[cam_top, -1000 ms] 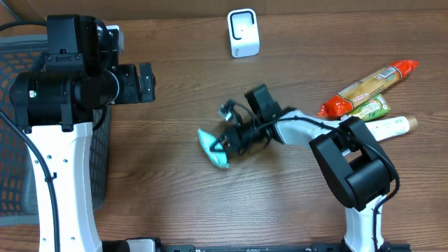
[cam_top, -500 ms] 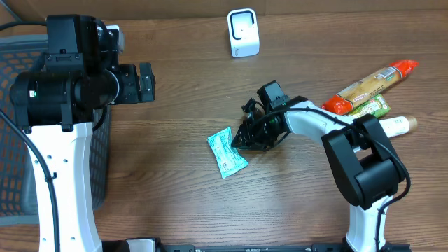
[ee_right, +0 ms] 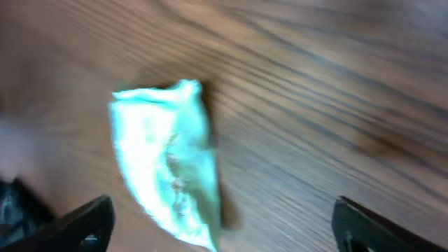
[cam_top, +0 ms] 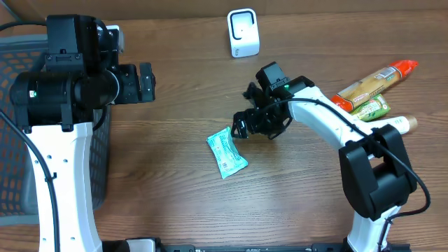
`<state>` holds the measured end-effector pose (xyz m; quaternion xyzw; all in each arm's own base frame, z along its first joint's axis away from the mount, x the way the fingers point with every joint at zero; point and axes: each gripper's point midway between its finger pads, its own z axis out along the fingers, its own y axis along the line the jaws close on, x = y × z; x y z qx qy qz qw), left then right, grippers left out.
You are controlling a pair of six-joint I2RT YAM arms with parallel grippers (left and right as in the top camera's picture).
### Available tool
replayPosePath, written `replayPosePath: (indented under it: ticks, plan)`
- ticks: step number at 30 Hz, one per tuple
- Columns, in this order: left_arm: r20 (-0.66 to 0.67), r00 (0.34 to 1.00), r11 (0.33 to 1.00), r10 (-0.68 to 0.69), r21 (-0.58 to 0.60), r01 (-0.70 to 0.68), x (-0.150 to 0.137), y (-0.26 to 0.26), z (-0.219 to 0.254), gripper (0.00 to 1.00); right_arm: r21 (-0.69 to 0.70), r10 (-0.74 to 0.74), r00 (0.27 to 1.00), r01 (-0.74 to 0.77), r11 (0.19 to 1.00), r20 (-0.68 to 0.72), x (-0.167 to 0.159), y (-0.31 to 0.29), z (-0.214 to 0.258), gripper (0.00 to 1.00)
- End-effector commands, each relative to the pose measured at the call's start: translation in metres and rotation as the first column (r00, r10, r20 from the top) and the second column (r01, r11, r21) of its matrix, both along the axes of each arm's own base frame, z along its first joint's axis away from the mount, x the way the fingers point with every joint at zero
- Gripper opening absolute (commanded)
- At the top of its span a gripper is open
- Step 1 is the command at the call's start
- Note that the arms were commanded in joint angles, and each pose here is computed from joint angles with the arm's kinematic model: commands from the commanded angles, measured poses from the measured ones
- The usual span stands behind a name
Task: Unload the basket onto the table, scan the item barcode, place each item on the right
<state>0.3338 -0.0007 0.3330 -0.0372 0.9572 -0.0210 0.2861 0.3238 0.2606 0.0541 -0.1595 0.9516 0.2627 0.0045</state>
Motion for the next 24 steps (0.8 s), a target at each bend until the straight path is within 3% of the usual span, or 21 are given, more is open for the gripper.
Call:
replayPosePath:
  ticks: [1,6,17,24]
  plan:
    - [-0.003,1.000,1.000,-0.014,0.014,0.014,0.001,0.000,-0.002,0.99,0.110,0.103,0.993,-0.109,0.988,0.061,-0.004,0.016,0.011,1.00]
    - [-0.003,1.000,1.000,-0.014,0.013,0.014,0.001,0.000,-0.002,1.00,0.136,0.133,0.990,-0.137,0.981,0.038,-0.013,0.028,-0.011,0.99]
    - [-0.003,1.000,1.000,-0.014,0.014,0.014,0.001,0.000,-0.002,1.00,0.124,0.225,0.974,-0.220,0.967,-0.023,-0.049,0.062,-0.050,0.73]
    - [-0.003,1.000,1.000,-0.014,0.014,0.014,0.001,0.000,-0.002,1.00,0.064,0.126,0.990,-0.122,0.991,-0.067,-0.040,0.058,-0.071,0.41]
